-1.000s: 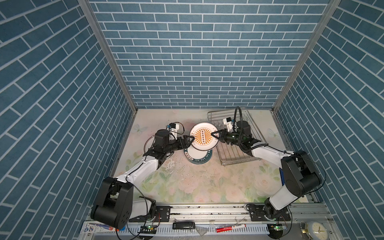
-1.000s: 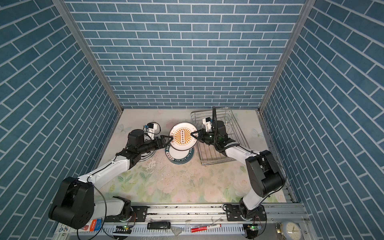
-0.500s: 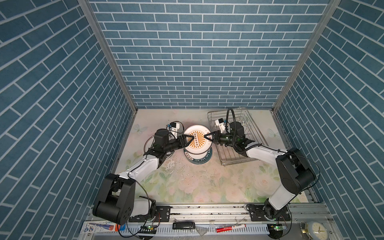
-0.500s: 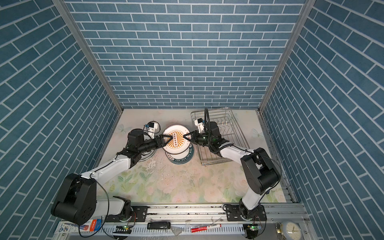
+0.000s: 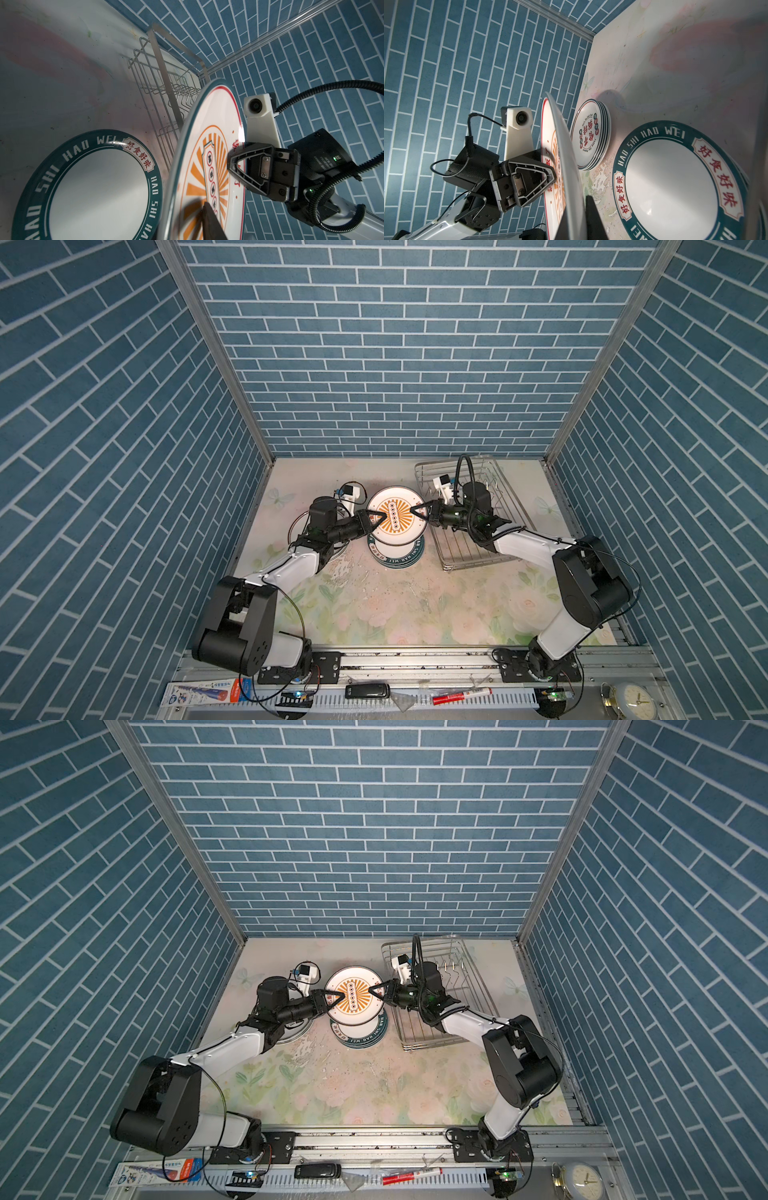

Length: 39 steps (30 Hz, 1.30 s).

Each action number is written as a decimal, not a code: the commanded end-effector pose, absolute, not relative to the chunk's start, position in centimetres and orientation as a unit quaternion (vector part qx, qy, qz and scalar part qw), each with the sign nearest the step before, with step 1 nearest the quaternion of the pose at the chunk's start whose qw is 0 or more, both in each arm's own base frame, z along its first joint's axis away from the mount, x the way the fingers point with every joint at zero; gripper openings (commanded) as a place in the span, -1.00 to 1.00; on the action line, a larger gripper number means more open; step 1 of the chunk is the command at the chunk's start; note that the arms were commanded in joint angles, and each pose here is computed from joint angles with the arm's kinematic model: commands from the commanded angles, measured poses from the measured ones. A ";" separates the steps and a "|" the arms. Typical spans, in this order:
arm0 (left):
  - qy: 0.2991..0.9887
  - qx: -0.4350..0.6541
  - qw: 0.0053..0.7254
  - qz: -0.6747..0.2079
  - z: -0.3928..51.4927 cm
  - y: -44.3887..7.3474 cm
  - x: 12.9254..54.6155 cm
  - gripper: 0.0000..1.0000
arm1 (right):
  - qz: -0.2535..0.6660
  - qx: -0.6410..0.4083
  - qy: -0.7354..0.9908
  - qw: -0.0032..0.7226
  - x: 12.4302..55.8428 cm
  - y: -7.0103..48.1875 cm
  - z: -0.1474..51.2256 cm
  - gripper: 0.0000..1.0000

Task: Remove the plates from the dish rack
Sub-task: 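Close the left gripper on the plate rim while the right gripper holds it, then open and withdraw the right gripper over the rack while the left gripper holds the plate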

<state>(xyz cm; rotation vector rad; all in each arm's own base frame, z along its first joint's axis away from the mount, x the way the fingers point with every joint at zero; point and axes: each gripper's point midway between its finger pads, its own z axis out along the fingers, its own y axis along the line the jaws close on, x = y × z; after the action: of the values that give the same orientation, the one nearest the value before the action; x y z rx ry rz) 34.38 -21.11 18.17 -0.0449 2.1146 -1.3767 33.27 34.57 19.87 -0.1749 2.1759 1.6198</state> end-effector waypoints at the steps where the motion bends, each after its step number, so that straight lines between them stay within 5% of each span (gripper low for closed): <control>1: 0.797 0.011 0.321 -0.512 18.7 -21.5 34.4 -0.64 | 0.585 -0.096 0.763 0.257 33.9 35.3 23.2 -0.92; 7: 0.804 0.007 0.314 -0.506 18.1 -21.4 34.4 -1.00 | 0.583 -0.106 0.761 0.263 33.8 35.3 23.4 -0.65; 27: 0.803 0.000 0.331 -0.496 19.4 -20.5 34.2 -1.00 | 0.503 -0.128 0.791 0.325 33.7 31.8 24.6 0.47; 34: 0.848 -0.041 0.346 -0.399 18.0 -17.3 34.5 -1.00 | 0.321 -0.102 0.853 0.398 34.9 25.6 24.1 0.66; 39: 0.876 -0.070 0.348 -0.326 16.8 -15.0 34.4 -1.00 | 0.187 -0.064 0.873 0.445 35.4 20.2 24.4 0.98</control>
<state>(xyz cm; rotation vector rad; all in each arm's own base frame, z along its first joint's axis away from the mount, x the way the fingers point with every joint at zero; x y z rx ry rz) 34.05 -16.95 16.64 -0.1533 2.2475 -1.0100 34.58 24.47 24.31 -0.1982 2.1414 0.7803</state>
